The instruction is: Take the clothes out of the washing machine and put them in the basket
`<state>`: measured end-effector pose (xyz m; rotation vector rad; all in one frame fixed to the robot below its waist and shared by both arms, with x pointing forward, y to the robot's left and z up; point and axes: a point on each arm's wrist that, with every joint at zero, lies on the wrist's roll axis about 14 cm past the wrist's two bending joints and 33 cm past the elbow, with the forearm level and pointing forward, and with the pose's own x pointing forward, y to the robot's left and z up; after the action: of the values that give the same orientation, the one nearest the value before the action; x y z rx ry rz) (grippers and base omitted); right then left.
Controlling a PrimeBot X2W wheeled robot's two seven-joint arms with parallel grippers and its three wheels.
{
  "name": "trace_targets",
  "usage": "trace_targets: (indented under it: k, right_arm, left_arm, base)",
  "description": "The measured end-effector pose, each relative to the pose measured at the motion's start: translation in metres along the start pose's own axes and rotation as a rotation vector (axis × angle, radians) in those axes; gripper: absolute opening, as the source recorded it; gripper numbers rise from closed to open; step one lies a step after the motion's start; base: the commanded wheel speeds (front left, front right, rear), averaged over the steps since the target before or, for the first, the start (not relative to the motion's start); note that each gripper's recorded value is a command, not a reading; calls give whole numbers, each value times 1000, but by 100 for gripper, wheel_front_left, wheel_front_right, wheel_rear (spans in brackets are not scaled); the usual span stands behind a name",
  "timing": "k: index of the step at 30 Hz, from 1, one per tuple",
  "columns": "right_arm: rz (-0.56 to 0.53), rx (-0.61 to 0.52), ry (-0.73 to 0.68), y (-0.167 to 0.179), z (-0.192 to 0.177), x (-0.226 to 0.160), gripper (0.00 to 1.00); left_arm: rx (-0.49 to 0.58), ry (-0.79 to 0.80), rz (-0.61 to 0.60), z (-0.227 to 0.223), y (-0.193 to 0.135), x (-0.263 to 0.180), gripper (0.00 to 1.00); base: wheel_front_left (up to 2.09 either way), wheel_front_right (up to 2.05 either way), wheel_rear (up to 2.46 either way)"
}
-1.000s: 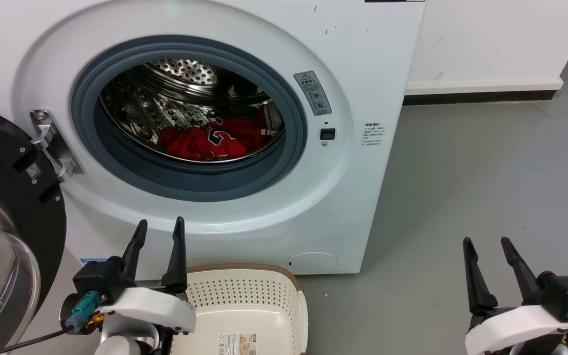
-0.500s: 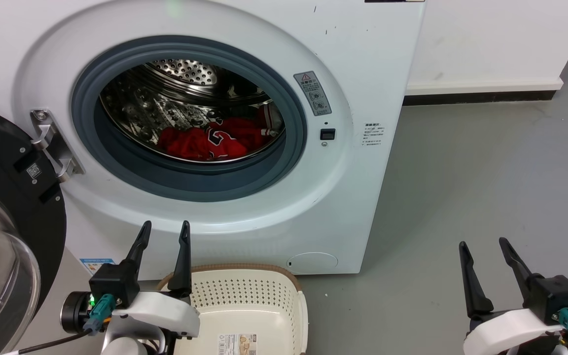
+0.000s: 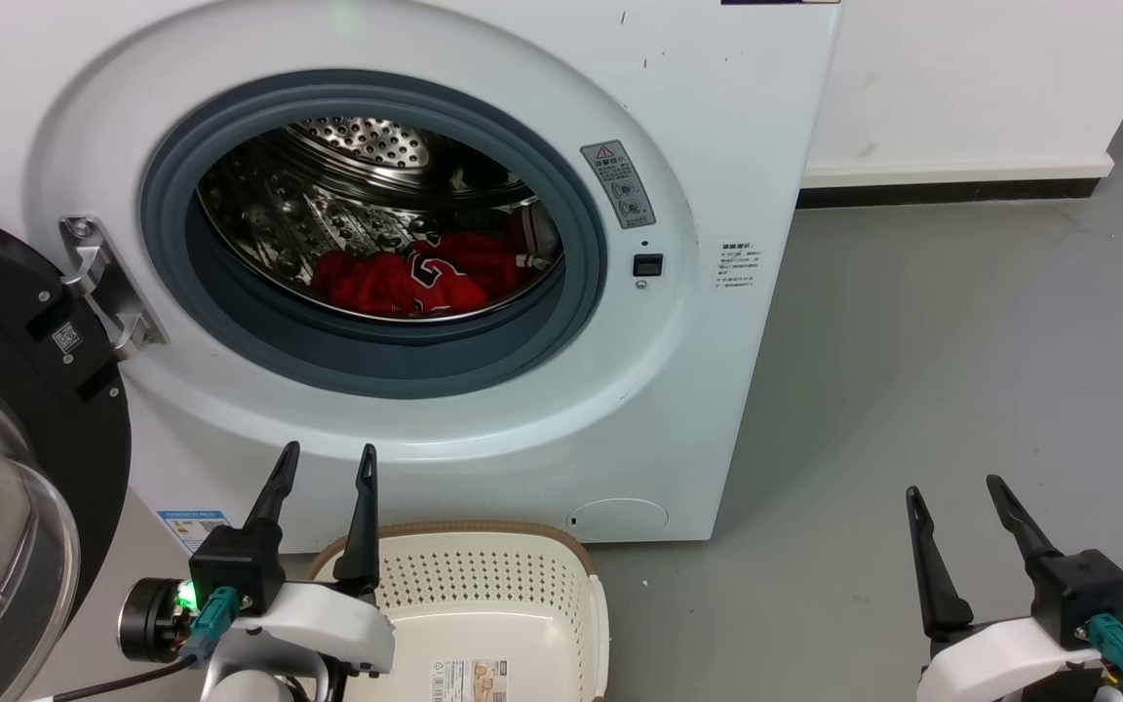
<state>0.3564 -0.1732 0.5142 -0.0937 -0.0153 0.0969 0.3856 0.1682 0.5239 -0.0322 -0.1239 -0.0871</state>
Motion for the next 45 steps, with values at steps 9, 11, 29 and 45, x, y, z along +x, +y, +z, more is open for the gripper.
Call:
trace_targets:
  k: [9,11,29,45]
  right_arm:
    - [-3,8,2,-1,-1,0,100]
    - [-4,8,2,-1,-1,0,100]
    - [-1,18,3,0,-2,-1,100]
    - [6,26,34,1,-11,27,100]
  left_arm:
    - [-5,6,5,-2,1,0,100]
    - [-5,6,4,-2,1,0,100]
    - [-7,22,15,-7,4,0,100]
    - [60,44,-5,-20,16,77,100]
  base:
    - [0,0,0]
    - [0,0,0]
    - [0,0,0]
    - [0,0,0]
